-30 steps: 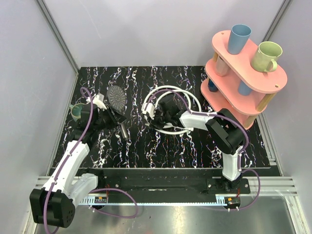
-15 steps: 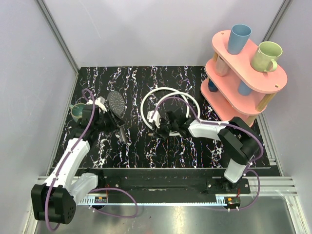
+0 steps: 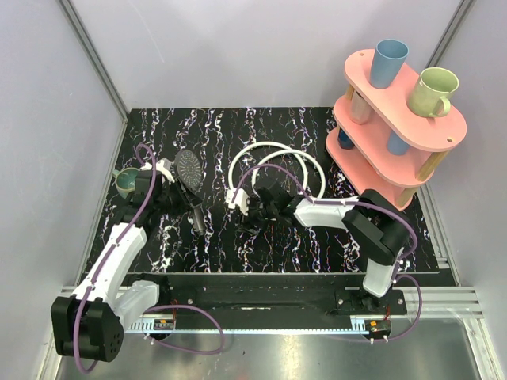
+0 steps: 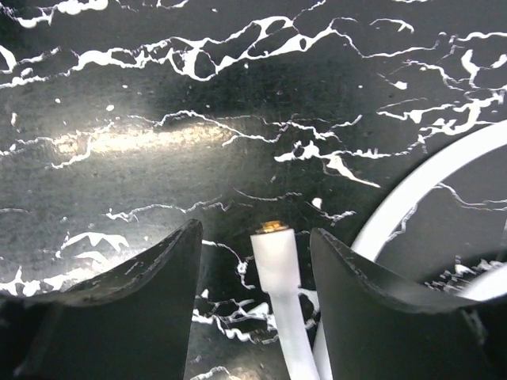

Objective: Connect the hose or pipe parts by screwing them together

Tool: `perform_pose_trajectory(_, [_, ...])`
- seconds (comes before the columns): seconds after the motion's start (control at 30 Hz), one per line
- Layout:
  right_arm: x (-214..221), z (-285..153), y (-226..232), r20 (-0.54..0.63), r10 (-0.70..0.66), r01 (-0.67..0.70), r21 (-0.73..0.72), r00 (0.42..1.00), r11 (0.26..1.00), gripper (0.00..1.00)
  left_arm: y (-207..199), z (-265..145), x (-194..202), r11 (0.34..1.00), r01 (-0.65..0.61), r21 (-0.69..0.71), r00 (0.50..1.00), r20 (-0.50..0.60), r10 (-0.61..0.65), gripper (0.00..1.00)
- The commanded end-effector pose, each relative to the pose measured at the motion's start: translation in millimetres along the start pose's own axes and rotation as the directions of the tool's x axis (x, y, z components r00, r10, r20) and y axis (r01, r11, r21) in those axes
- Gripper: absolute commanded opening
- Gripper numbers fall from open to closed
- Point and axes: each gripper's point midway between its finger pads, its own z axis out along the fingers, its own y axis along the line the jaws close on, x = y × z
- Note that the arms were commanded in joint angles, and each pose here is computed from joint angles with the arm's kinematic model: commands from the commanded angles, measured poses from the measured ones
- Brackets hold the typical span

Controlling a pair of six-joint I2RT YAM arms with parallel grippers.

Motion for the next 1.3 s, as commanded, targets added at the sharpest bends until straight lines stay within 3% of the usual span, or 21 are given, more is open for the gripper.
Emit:
perform_pose_trajectory(0.0, [-31, -24, -23, 0.037, -0.185, 0.181, 0.089, 0.982, 0.979, 0.66, -17, -7, -32, 0.998, -0.051, 0.046, 0.992, 0.118, 0.045, 0.0])
perform_pose_trajectory(0.23, [-18, -33, -21, 0.022, -0.218, 0.218, -0.001, 0.976, 0.976, 0.69, -21, -7, -33, 0.995, -0.06, 0.08, 0.992, 0.12, 0.05, 0.0])
perform_pose_trajectory(0.6, [4, -5, -17, 0.003, -0.194, 0.193, -0.081, 0.981, 0.978, 0.65, -34, -10, -34, 0.985, -0.067, 0.159, 0.989, 0.138, 0.045, 0.0])
perform_pose_trajectory(0.77, [2, -3, -23, 0.001, -0.205, 0.205, -0.064, 0.979, 0.977, 0.53, -35, -10, -35, 0.984, -0.058, 0.171, 0.99, 0.136, 0.035, 0.0])
perform_pose_trajectory(1.17, [7, 8, -24, -0.007, -0.186, 0.185, -0.077, 0.982, 0.98, 0.47, -36, -10, -34, 0.98, -0.042, 0.196, 0.991, 0.134, 0.016, 0.0])
perform_pose_trajectory(1.27, [3, 11, -25, -0.006, -0.181, 0.18, -0.079, 0.983, 0.98, 0.36, -36, -10, -35, 0.98, -0.041, 0.193, 0.991, 0.136, 0.014, 0.0])
